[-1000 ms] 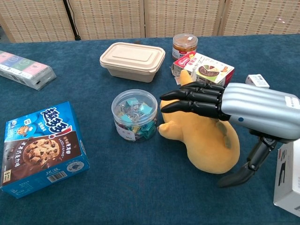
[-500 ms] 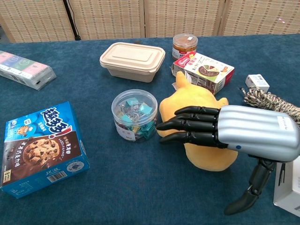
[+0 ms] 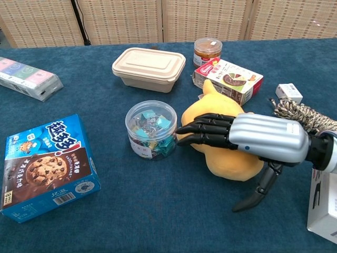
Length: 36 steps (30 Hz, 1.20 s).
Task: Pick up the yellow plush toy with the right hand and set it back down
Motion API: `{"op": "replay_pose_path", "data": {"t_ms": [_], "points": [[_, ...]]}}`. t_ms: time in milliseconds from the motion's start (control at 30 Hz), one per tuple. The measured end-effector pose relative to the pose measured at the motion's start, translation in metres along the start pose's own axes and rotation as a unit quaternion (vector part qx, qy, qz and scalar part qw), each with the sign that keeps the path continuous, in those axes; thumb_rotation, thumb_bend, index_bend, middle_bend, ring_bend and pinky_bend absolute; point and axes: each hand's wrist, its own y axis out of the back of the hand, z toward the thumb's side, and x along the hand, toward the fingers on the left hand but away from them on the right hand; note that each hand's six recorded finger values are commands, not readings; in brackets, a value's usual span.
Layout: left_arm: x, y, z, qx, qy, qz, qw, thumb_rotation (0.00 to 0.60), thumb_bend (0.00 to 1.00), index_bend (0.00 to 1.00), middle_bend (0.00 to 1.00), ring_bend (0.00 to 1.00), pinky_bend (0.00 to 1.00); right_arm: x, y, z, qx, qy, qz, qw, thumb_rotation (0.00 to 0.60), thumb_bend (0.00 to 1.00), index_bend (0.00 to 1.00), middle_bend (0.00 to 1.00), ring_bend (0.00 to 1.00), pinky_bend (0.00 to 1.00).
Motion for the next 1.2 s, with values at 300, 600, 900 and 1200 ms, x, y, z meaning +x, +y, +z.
{"op": "replay_pose_path", "data": {"t_ms": [300, 600, 900, 1200], "points": [[0.0, 0.0, 0.001, 0.001, -0.001, -0.001, 1.0, 0.6, 0.0, 0.0, 0.0, 0.0, 0.0, -0.014, 0.006, -0.016, -0.08, -0.041, -0.035, 0.9953, 0.246, 0.0, 0.0, 0.0, 0.0, 0.0], [0.0, 0.0, 0.0, -0.001, 0.001, 0.0, 1.0, 0.6, 0.0, 0.0, 0.0, 0.0, 0.0, -0.024, 0.009, -0.042, -0.089, -0.087, -0.044, 0.9913, 0.246, 0.0, 0.0, 0.0, 0.0, 0.0], [0.002, -0.001, 0.0, 0.001, 0.001, -0.003, 1.0, 0.6, 0.0, 0.0, 0.0, 0.0, 0.0, -0.031, 0.021, -0.056, -0.125, -0.117, -0.078, 0.9822, 0.247, 0.0, 0.0, 0.0, 0.0, 0.0], [0.0, -0.001, 0.0, -0.001, -0.001, -0.004, 1.0, 0.6, 0.0, 0.0, 0.0, 0.0, 0.0, -0.029, 0.022, -0.041, -0.155, -0.102, -0.075, 0.9797, 0.246, 0.0, 0.0, 0.0, 0.0, 0.0]]}}
